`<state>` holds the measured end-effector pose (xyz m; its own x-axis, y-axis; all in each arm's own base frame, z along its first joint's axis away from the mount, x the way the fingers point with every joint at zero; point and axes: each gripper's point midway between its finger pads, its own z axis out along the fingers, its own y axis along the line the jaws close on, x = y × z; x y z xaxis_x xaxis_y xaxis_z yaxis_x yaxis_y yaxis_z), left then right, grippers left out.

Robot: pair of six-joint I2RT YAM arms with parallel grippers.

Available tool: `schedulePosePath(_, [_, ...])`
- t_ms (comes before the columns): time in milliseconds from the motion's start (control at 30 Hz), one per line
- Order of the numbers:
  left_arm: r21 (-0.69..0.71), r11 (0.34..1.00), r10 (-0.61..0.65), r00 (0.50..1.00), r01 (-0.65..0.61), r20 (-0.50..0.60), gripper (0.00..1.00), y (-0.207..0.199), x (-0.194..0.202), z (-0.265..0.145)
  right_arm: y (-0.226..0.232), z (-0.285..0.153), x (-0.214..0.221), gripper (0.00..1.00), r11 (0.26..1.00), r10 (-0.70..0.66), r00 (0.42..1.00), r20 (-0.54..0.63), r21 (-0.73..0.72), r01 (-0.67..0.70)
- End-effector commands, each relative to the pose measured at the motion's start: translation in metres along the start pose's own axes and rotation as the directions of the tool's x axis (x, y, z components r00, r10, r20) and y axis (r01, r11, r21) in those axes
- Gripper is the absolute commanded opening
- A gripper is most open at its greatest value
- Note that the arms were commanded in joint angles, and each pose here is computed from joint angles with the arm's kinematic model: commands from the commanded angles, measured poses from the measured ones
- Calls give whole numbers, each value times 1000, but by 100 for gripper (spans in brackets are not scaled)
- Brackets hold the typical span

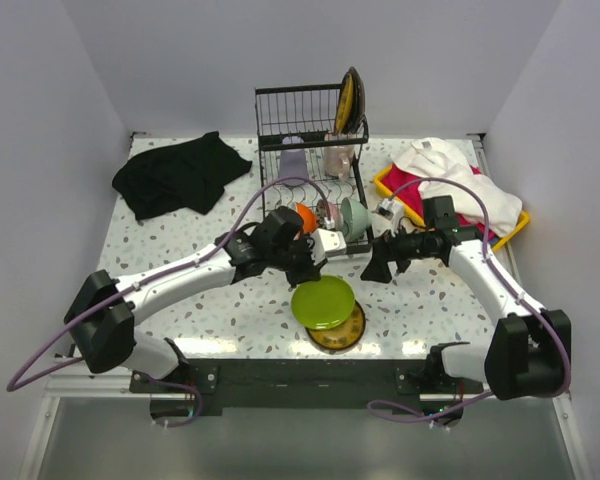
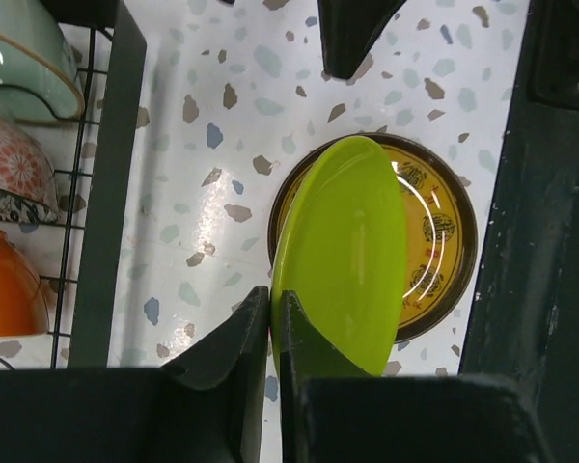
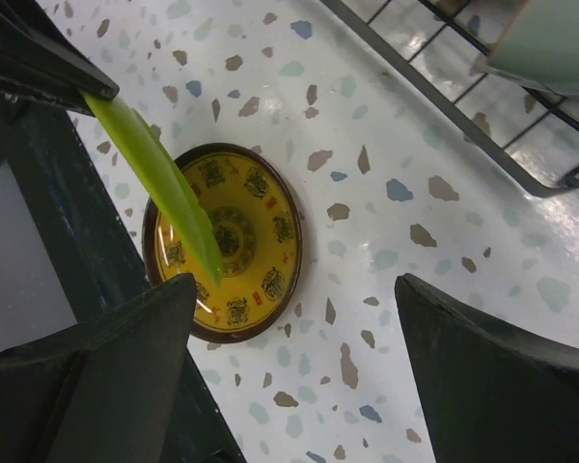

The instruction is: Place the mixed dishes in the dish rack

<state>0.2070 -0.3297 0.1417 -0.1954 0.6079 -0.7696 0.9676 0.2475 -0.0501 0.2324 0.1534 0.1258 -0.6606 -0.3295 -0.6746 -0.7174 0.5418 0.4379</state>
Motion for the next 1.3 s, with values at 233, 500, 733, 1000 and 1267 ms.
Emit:
schedulePosePath(233, [63, 994, 73, 981, -86, 178, 0, 11, -57, -14, 38, 26, -24, 85, 954, -203, 978, 42, -215, 207])
schedulePosePath(500, [58, 996, 59, 972, -74, 226, 0, 24, -78, -17, 44, 37, -28, 65, 943, -187, 982, 19, -278, 185])
schedulePosePath(733, [-71, 997, 7, 976, 8, 219, 5, 58, -79, -18, 50, 28, -42, 0, 939, -186, 982, 3, -293, 179])
schedulePosePath(1000, [-580, 815, 241, 900, 16, 364, 47, 155, -188, -147, 43, -28, -134, 0, 980, -189, 958, 215, 110, 168])
schedulePosePath(1267, [-857, 275, 323, 798, 435, 509, 4, 254, -133, -324, 69, -104, -306, 0, 888, -349, 730, 588, 456, 58])
